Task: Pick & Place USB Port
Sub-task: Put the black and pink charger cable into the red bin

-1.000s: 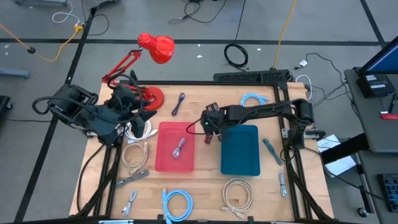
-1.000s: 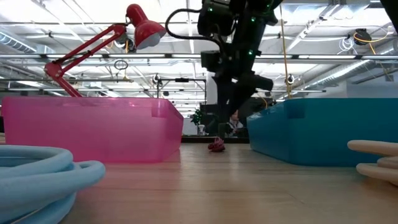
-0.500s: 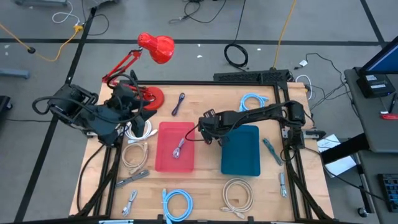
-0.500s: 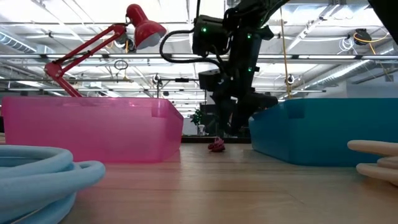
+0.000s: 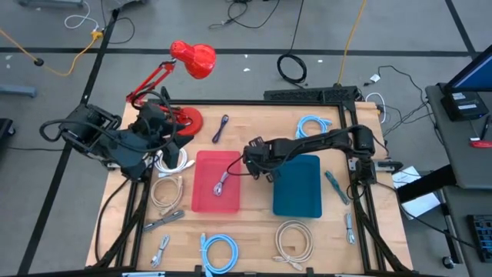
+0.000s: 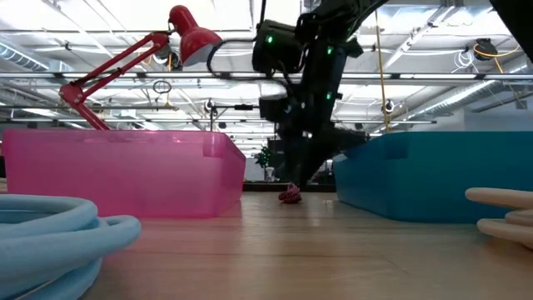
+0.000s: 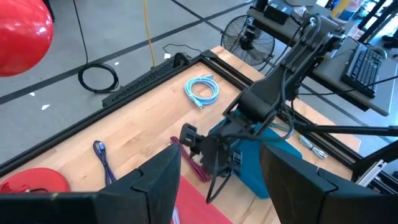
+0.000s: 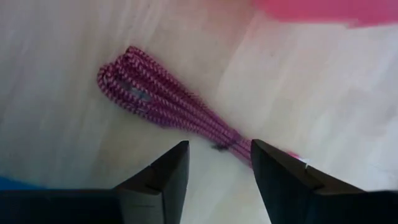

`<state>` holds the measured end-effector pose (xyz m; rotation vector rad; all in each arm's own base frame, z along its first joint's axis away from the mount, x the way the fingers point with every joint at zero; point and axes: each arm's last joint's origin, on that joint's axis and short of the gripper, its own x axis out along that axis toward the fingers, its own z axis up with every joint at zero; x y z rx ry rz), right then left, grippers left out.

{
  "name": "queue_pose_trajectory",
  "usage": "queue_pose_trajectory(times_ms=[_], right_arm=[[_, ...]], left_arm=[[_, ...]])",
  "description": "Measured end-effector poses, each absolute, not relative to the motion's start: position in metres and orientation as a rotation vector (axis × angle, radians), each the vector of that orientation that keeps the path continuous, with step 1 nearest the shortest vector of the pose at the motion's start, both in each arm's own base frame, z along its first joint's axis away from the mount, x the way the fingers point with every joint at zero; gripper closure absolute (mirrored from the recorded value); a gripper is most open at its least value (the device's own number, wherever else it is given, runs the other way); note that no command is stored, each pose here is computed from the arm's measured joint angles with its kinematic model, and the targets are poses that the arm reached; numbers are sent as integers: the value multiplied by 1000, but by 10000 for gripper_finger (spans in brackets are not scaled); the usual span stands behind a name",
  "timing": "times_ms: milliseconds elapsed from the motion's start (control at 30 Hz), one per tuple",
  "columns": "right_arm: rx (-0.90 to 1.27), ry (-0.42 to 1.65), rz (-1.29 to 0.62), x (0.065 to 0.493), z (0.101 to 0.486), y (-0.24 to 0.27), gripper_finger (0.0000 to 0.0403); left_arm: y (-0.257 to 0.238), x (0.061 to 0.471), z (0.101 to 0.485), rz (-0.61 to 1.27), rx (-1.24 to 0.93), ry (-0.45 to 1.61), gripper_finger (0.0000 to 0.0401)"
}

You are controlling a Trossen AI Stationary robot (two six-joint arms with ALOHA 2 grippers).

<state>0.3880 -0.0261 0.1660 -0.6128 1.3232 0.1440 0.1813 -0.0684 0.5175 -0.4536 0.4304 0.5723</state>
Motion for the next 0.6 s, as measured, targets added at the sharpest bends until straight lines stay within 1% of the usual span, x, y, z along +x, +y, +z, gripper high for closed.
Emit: queue_pose_trajectory(times_ms=[133,333,600], right_arm=[[-583,1336,131,391,160,-26,239],[-454,1314,151,394,158,-26,239],[-396,1299,104,396,161,-27,239]], left_arm=[[-68,181,518,577,-459,424,178],[-68,181,518,587,-465,413,178],[-68,181,518,590,-464,410,178]])
